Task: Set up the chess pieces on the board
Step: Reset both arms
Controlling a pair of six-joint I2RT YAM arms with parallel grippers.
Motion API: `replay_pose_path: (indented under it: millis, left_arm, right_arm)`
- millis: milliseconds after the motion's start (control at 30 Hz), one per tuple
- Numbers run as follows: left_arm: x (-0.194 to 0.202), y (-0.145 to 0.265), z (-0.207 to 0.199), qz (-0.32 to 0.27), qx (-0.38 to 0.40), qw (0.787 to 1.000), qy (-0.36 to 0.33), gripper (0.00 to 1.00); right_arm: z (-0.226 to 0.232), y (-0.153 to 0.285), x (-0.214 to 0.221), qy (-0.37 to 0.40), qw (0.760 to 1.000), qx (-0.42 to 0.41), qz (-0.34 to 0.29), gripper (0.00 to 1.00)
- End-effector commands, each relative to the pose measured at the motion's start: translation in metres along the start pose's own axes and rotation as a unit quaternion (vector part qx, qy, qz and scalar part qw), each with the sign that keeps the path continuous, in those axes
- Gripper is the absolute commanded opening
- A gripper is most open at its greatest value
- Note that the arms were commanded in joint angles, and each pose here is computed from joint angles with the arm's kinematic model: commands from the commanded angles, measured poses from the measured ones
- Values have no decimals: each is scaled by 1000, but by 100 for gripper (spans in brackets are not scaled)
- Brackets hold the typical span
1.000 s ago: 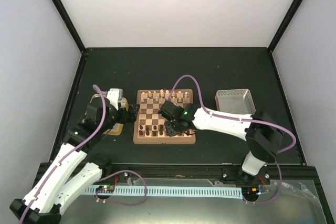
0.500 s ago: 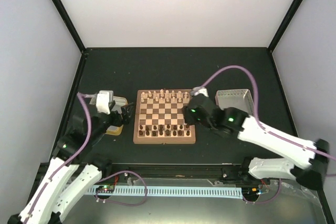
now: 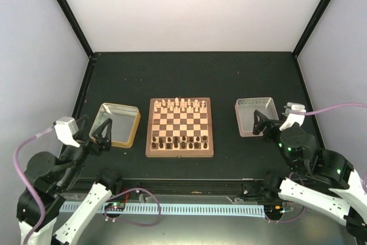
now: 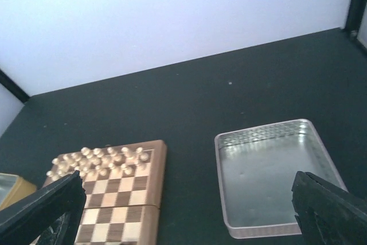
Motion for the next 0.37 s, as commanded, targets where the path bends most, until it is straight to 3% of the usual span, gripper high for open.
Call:
replay_pose_path:
  millis: [0,333]
  left_arm:
    - [-1,28,19,-11,-41,999,0,99]
    - [-4,52,21,-23,-37,999,12,99]
  right_arm:
    - [-38,18,-4,2,998,58,-20,100]
    - [-42,27,-8,-23,998,38,-39,100]
Point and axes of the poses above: each gripper's point midway between its finger pads, its own y axis back along the fingers, its own z axis along the line the jaws close on, x = y × z, the point moved 1 cm from there along y, back along the fingers, and after that the axes turned 14 degrees about y, right-handed, at the moved point
